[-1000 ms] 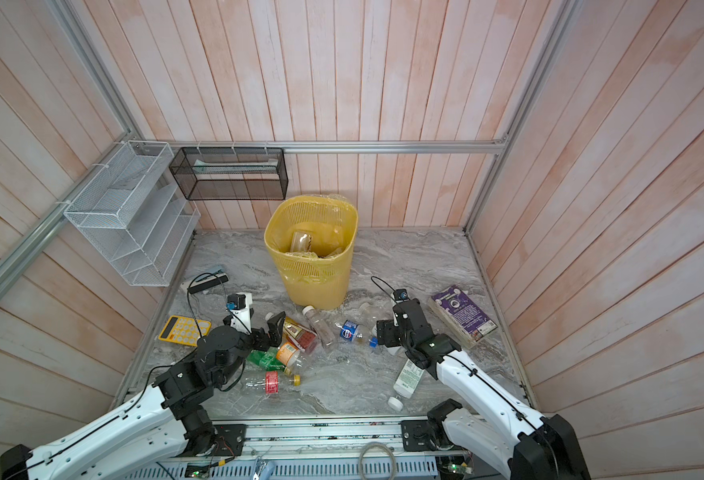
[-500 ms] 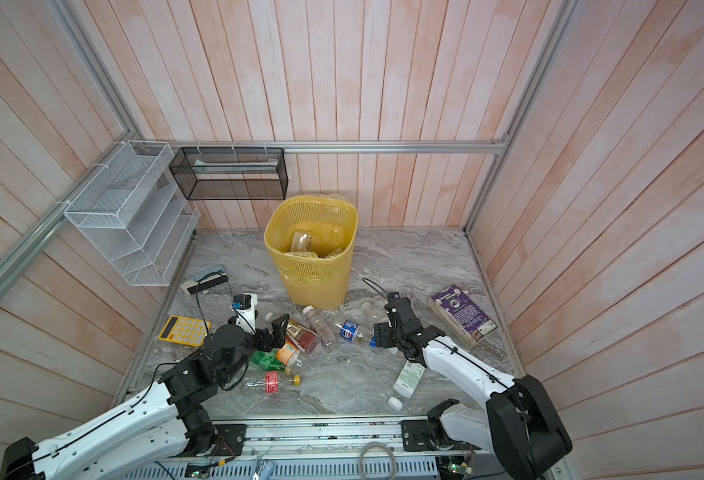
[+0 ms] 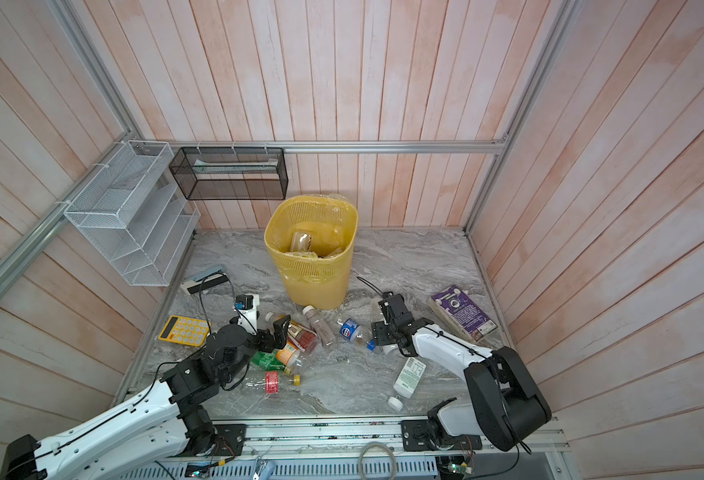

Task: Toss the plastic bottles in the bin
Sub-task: 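Reach the right gripper into the pile and grasp a white-labelled clear bottle, then lift the white-labelled bottle over the bin and release it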

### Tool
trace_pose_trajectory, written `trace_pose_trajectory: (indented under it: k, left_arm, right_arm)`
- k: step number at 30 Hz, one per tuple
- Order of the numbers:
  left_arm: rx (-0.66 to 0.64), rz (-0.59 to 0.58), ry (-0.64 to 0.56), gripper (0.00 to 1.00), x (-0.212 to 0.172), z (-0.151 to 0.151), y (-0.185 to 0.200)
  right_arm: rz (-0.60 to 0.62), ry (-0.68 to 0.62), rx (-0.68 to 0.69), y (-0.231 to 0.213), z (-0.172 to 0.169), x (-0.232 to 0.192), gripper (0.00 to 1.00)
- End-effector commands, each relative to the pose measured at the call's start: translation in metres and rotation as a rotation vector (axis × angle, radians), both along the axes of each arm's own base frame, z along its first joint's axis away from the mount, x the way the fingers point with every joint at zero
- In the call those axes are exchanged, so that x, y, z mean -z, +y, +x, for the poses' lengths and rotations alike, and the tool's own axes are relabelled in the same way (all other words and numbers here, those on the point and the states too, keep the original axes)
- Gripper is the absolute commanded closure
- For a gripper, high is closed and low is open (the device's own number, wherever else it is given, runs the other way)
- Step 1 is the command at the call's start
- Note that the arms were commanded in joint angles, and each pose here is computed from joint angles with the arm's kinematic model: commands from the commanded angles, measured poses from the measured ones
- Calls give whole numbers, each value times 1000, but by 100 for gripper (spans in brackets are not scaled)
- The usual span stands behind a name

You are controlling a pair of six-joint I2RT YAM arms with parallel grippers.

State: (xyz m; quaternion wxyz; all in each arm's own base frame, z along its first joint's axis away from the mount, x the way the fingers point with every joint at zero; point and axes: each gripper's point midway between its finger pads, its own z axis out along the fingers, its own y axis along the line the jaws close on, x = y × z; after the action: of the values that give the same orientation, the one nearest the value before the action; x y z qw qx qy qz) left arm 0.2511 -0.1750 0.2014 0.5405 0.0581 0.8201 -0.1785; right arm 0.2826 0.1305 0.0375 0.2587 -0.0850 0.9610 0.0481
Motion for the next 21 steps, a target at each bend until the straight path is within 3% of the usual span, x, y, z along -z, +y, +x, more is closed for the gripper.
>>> trace_pose_trajectory:
  k: [1,6,9,13,16,21]
  left_arm:
    - [8,-25,2,0,-2,-2,-2]
    - [-10,-40,3,0,-1,-1,0]
    - [-27,-52,0,0,-2,-1,3]
    - [-60,-88,-29,0,-11,-2,12]
    - [-79,-112,-67,0,-21,-5,21]
    - [-90,-99,-86,0,-23,-6,26]
  right_arm:
    - [22,-40,15,4,13,-12,26]
    - [88,-142,26,8,20,-46,33]
    - [157,-267,47,4,25,-88,38]
    - [352,-560,96,-21,20,-184,38]
    - [434,-779,139,-47,-1,-260,38]
    - [565,-992,101,-51,-29,-351,38]
